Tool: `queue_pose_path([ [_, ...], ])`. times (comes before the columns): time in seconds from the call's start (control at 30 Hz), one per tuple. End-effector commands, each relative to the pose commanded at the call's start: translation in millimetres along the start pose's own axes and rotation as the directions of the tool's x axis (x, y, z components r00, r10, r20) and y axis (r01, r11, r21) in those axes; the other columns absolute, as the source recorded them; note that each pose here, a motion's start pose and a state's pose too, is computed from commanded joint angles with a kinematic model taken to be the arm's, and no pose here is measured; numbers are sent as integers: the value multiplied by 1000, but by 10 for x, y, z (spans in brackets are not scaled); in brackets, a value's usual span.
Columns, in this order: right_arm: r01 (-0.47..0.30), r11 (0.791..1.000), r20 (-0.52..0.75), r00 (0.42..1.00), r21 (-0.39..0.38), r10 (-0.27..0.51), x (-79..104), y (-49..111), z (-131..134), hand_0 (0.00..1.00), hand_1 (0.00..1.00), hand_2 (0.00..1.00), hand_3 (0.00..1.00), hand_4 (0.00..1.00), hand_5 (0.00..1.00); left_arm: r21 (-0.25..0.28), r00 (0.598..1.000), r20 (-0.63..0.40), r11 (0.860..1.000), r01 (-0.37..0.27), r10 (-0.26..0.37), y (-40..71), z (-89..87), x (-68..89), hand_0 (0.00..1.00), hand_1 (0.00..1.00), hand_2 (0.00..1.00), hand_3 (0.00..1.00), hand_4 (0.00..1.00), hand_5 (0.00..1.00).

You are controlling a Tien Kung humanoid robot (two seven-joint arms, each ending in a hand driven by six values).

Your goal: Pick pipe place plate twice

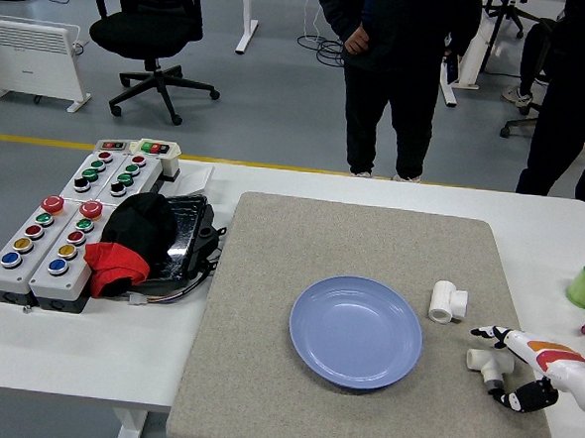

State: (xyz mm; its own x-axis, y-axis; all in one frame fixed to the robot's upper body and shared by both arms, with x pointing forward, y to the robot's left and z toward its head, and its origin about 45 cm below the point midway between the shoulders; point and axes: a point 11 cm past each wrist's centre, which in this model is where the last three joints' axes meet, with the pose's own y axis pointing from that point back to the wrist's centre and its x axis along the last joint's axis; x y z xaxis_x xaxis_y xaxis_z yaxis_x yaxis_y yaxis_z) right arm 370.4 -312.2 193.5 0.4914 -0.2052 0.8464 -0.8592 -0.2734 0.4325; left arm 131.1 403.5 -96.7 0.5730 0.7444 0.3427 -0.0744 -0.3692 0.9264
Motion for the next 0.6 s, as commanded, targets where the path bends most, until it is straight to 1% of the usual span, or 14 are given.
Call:
queue_pose_path([
  [0.17,3,1000,-5,1000,3,-3,-8,0,0,709,670,652,773,770,269,-2,1000,-2,1000,-2,2,2,8,8,728,745,703,653,411,998],
  [0.2,0,1000,-6,1000,4,0,-3,-1,-3,618,607,588,722,741,241,-3,1000,-3,1000,-2,2,3,12,10,729,744,703,653,411,998],
  [0.37,-19,1000,-6,1000,7,19,24,-1,-10,618,607,588,722,741,241,-5,1000,-3,1000,-4,4,5,24,20,729,744,703,653,411,998],
  [0.4,-22,1000,-6,1000,7,22,32,0,-9,507,535,525,686,704,213,-6,1000,-3,1000,-5,5,6,27,23,729,744,703,652,411,998],
  [0.57,-29,1000,-4,1000,8,29,57,6,-10,507,535,525,686,704,213,-7,1000,-4,1000,-7,7,8,33,32,729,744,703,652,411,998],
  [0.6,-32,999,-3,999,10,32,65,7,-15,451,496,502,669,697,213,-8,1000,-4,1000,-7,7,8,34,33,728,745,704,653,411,998],
])
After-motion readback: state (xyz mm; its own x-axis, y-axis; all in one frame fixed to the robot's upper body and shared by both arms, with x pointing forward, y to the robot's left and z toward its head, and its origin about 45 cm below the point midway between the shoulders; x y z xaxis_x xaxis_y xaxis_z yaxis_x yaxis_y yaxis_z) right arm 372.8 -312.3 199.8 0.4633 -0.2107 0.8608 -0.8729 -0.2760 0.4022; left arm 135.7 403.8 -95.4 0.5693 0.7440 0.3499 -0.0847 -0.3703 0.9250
